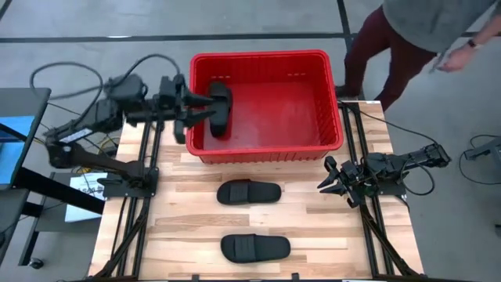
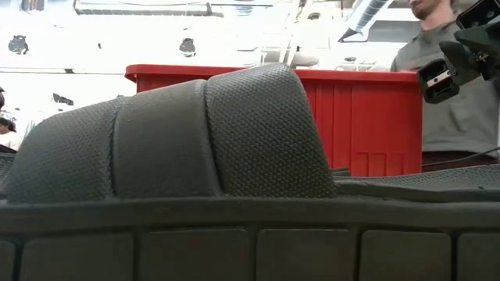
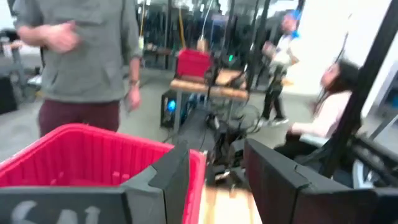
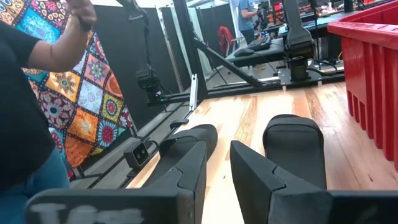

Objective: Pick and place slides into bin
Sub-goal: Put the black slipper into the red bin

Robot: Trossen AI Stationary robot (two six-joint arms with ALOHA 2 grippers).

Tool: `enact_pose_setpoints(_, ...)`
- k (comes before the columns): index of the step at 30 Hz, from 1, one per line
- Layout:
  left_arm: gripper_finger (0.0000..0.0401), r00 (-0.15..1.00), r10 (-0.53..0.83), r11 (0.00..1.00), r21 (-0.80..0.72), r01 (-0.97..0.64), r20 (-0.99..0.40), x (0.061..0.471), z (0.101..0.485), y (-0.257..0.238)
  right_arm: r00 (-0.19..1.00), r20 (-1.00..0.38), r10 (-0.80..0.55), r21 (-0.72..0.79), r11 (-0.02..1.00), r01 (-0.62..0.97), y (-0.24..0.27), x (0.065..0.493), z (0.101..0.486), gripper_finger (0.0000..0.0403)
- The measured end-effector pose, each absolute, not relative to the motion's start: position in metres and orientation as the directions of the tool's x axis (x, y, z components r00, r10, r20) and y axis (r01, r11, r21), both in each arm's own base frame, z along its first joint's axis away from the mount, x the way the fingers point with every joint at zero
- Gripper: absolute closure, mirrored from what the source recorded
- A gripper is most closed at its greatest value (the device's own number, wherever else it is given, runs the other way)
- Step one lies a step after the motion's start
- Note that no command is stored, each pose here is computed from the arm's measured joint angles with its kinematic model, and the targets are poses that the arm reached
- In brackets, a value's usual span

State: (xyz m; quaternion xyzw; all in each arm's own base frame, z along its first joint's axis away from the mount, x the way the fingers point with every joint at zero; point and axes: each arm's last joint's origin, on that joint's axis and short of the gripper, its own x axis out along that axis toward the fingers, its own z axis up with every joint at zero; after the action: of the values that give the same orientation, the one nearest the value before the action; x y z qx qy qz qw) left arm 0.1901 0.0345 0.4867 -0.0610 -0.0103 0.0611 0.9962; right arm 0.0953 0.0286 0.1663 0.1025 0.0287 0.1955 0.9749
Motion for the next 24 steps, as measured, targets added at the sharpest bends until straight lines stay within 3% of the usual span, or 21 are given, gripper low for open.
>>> enact_pose_setpoints(10, 0.0259, 0.994, 0.052, 0.987, -0.157, -0.036, 0.101, 0.157, 0.412, 0.02, 0.922, -0.016, 0.387, 0.211, 0.903, -0.375, 0.029, 0.095, 0.166, 0.0338)
enact_pose_setpoints(24, 0.0259, 0.989, -0.054, 0.981, -0.176, 0.078, 0.135, 0.147, 0.309, -0.001, 0.922, -0.016, 0.387, 0.211, 0.903, -0.375, 0.029, 0.095, 0.166, 0.0338)
